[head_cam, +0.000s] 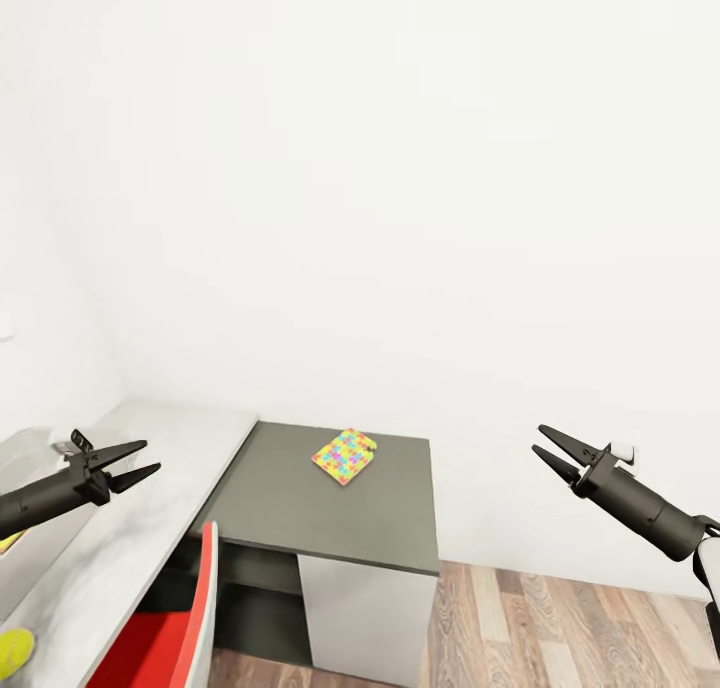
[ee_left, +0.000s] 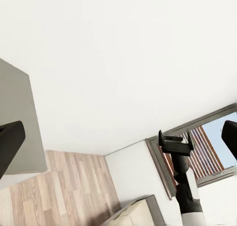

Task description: Put all the toys in the child's room - the three board games (two on the bed and one on the table), the two jigsaw puzzles on the table, and the tennis ball on the table - inside the toy box on the table in the child's room.

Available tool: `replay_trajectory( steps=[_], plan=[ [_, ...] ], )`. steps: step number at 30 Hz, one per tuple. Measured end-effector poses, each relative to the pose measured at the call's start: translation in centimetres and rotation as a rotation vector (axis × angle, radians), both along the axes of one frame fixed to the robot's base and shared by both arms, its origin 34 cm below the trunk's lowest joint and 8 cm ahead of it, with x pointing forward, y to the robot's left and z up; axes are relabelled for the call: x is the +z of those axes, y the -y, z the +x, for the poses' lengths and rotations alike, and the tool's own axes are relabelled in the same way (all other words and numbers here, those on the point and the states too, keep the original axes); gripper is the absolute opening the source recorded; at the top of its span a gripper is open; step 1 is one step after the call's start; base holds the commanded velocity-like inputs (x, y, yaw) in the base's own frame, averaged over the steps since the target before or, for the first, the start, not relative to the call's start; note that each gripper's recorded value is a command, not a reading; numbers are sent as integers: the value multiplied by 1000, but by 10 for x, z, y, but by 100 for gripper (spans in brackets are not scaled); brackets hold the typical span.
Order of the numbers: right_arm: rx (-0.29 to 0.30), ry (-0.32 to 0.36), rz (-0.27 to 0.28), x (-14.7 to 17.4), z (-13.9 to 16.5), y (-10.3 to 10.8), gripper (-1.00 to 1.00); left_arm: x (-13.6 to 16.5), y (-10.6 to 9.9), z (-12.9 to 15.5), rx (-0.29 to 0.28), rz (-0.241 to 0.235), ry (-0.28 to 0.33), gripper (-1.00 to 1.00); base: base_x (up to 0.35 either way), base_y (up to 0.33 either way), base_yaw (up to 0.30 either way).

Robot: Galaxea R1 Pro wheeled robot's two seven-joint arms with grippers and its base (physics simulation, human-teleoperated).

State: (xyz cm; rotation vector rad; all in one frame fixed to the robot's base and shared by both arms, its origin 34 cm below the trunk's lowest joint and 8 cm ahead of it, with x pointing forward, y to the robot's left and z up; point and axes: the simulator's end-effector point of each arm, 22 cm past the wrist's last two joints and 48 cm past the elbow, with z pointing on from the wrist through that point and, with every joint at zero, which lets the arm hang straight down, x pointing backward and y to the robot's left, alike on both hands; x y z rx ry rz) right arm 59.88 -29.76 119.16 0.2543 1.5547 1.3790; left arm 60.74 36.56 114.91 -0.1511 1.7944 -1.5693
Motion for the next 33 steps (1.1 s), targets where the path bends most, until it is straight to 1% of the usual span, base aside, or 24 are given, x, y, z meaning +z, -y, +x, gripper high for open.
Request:
replay_trajectory(
  steps=[19, 27, 33],
  plan=[
    [-4, 10, 8, 6, -3, 2, 100, 10, 0, -3, 5, 4, 24, 100, 0, 0, -210],
    [-4, 17, 9, 10, -5, 3, 100, 14, 1, -3, 8, 5, 38, 100, 0, -188, -209],
    [-6, 19, 10, 11, -5, 3, 100, 15, 2, -4, 8, 5, 43, 100, 0, -48, -64]
  ],
)
